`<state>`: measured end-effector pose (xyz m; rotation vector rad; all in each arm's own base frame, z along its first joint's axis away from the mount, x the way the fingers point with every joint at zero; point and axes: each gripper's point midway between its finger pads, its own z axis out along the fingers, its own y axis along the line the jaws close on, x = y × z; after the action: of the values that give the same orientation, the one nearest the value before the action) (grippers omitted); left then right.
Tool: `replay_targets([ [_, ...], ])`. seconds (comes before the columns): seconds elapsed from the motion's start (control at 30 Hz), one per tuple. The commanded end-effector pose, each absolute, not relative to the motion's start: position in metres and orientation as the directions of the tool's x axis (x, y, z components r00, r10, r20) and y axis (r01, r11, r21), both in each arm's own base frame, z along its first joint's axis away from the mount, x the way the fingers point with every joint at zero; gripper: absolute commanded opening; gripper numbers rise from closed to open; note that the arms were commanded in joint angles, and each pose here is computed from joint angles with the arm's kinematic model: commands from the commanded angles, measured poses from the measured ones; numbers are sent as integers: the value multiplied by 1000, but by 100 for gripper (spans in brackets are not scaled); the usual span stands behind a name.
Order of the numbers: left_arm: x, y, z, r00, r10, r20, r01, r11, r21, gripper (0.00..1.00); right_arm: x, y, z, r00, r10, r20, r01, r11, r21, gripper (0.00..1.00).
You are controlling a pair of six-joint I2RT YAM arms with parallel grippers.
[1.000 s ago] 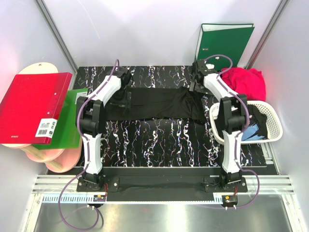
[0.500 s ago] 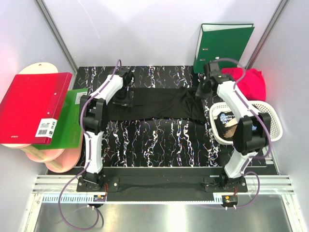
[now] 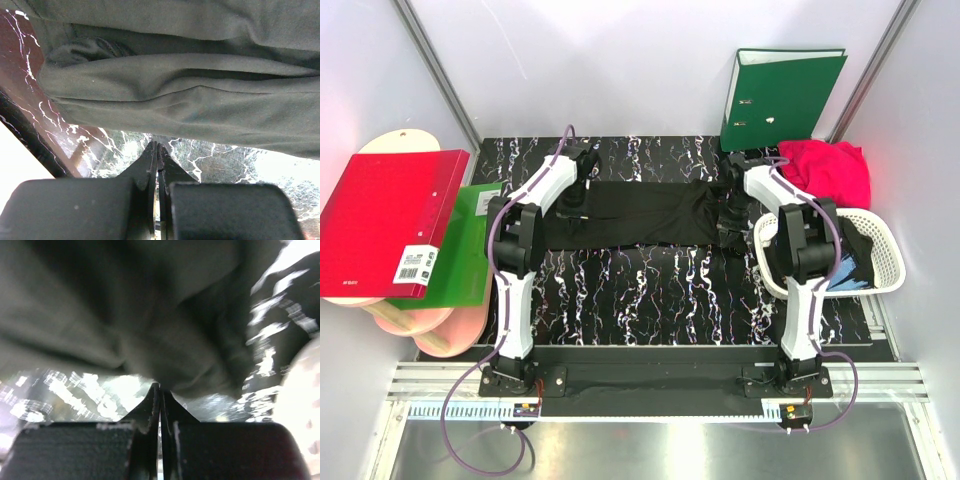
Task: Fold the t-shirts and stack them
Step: Fold the other side of the tshirt into a rectangle
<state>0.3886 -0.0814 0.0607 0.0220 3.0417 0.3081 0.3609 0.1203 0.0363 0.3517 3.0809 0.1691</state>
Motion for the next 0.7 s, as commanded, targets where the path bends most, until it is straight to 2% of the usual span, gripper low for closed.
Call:
replay_targets([
  [0.0, 392, -83, 65, -995, 26, -93, 7, 980, 199, 0, 372, 84, 42, -972, 226, -70, 233, 966, -117, 0],
  [0.2, 390, -79, 65, -995, 29, -91, 9, 976, 216, 0, 401, 50, 56, -943, 243, -226, 302, 911, -281, 0],
  [0.4, 390, -80, 65, -995, 30, -90, 10, 977, 215, 0, 409, 19, 47, -935, 240, -260, 332, 852, -405, 0],
  [0.53, 389, -79, 65, -996, 32, -88, 12, 977, 214, 0, 418, 16, 47, -926, 240, -290, 347, 843, -411, 0],
  [0.6, 390, -80, 68, -995, 32, -99, 10, 977, 211, 0, 426, 22, 57, -915, 252, -315, 361, 859, -363, 0],
  [0.67, 396, -80, 80, -990, 31, -137, 2, 979, 206, 0, 440, 32, 82, -886, 254, -388, 374, 886, -274, 0],
])
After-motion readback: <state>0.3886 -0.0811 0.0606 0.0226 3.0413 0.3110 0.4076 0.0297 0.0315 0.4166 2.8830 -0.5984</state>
